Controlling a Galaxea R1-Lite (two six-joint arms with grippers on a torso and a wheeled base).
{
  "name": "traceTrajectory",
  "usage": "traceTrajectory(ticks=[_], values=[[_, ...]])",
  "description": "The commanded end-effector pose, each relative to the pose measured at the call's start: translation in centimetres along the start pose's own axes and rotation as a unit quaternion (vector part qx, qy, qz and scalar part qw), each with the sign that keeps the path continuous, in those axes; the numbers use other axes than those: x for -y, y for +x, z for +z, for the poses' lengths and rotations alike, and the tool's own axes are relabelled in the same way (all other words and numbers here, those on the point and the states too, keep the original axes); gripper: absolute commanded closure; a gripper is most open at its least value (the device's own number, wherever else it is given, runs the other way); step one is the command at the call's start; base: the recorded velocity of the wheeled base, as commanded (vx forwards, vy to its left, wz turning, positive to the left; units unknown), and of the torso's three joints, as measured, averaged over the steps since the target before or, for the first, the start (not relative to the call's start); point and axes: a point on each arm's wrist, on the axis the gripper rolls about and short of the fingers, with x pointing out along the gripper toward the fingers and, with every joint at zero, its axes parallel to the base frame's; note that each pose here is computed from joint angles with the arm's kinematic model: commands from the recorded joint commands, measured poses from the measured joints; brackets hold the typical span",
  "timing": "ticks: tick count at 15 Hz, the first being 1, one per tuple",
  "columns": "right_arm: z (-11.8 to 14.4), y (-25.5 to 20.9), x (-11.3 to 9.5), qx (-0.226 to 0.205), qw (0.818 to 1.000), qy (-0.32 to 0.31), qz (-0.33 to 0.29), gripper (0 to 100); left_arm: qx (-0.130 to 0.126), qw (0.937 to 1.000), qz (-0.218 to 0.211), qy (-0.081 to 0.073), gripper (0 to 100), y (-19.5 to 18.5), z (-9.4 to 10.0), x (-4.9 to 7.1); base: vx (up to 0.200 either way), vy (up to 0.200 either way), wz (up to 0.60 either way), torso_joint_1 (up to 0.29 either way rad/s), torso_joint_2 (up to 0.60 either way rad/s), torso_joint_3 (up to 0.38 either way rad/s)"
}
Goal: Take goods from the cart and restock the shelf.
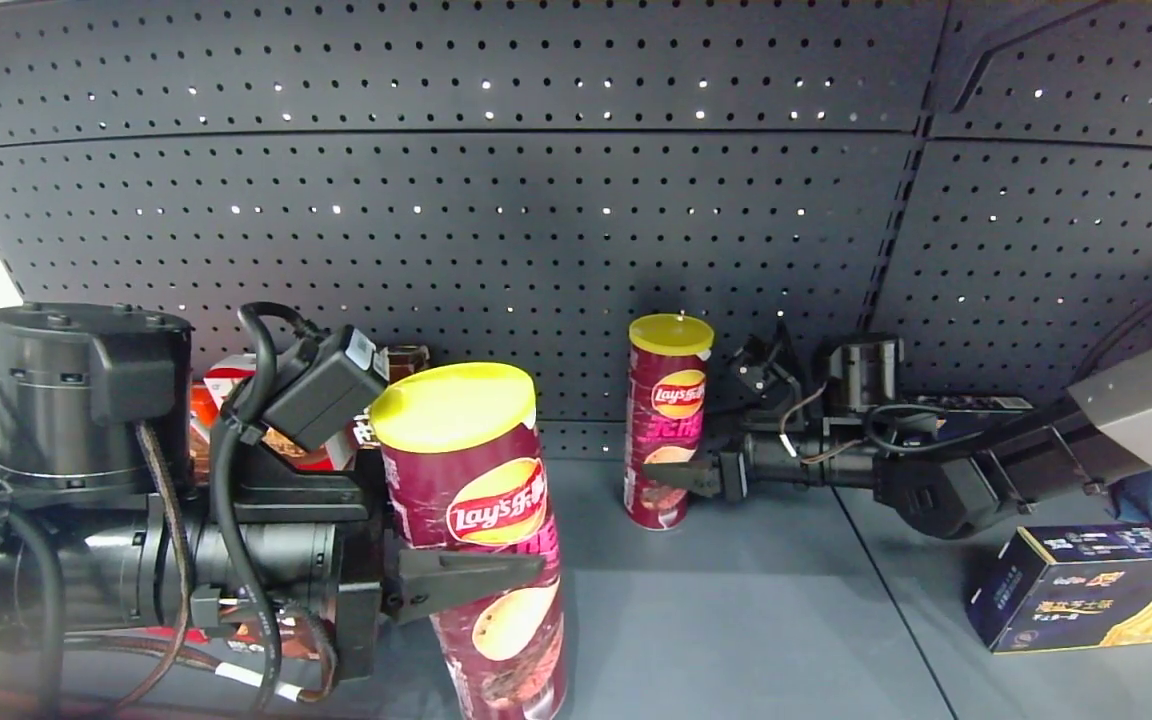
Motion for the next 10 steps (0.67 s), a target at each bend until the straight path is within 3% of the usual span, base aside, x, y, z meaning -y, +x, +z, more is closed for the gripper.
traceTrajectory(ticks=[1,5,6,10], values=[[-0.7,0.8,0.1,-0.006,1.0,0.004,0.005,0,0.0,1.0,0.0,0.0,100,0.0,0.0,0.0,0.0,0.0,0.0,0.0,0.0,0.0],[-1.3,1.7,0.0,-0.011,1.0,0.006,0.013,0,-0.001,1.0,0.001,-0.001,100,-0.1,-0.1,0.0,0.0,0.0,0.0,0.0,0.0,0.0],[-1.6,2.0,0.1,-0.01,1.0,0.005,0.019,100,-0.001,1.0,0.002,-0.001,100,-0.1,-0.1,0.0,0.0,0.0,0.0,0.0,0.0,0.0],[-1.3,1.9,-0.1,-0.002,1.0,0.0,0.018,100,0.0,1.0,0.004,-0.002,100,-0.2,-0.1,0.0,0.0,0.0,0.0,0.0,0.0,0.0]])
